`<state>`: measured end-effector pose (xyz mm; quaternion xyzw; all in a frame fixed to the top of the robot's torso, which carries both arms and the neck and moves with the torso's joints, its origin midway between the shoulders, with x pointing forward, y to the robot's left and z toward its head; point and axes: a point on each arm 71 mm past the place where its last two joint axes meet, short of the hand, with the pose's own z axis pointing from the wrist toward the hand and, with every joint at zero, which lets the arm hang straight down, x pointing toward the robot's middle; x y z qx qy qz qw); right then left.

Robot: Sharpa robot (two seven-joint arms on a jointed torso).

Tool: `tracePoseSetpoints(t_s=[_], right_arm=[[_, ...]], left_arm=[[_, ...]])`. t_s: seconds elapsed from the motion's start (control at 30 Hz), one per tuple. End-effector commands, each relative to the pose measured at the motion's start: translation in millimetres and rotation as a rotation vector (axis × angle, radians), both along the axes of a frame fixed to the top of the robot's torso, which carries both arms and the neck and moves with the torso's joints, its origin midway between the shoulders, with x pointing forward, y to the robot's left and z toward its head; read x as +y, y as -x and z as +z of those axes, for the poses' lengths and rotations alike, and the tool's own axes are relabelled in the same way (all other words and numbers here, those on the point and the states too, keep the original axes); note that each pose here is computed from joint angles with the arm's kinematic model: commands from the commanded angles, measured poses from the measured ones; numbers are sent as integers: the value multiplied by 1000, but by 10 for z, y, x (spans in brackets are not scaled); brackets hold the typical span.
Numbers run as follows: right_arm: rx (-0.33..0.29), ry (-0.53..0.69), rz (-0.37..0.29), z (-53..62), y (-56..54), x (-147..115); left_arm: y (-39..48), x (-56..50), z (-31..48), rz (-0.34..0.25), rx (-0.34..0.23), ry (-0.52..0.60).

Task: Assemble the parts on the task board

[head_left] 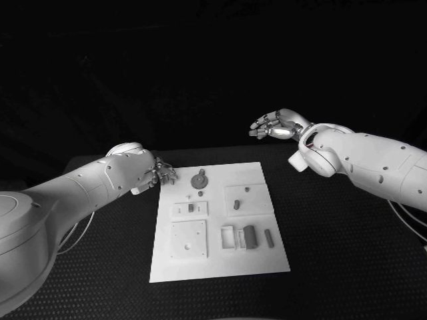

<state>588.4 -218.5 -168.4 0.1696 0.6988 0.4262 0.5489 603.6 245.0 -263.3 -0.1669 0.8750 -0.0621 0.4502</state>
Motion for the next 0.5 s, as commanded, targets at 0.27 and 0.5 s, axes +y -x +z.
tracePoseSetpoints(t_s=[0.27,0.5], right_arm=[[-5,2,10,5,5,11],[-5,1,12,6,5,22]], left_arm=[[-1,-14,-5,-9,7,18],[-1,-9,-14,-2,7,24]])
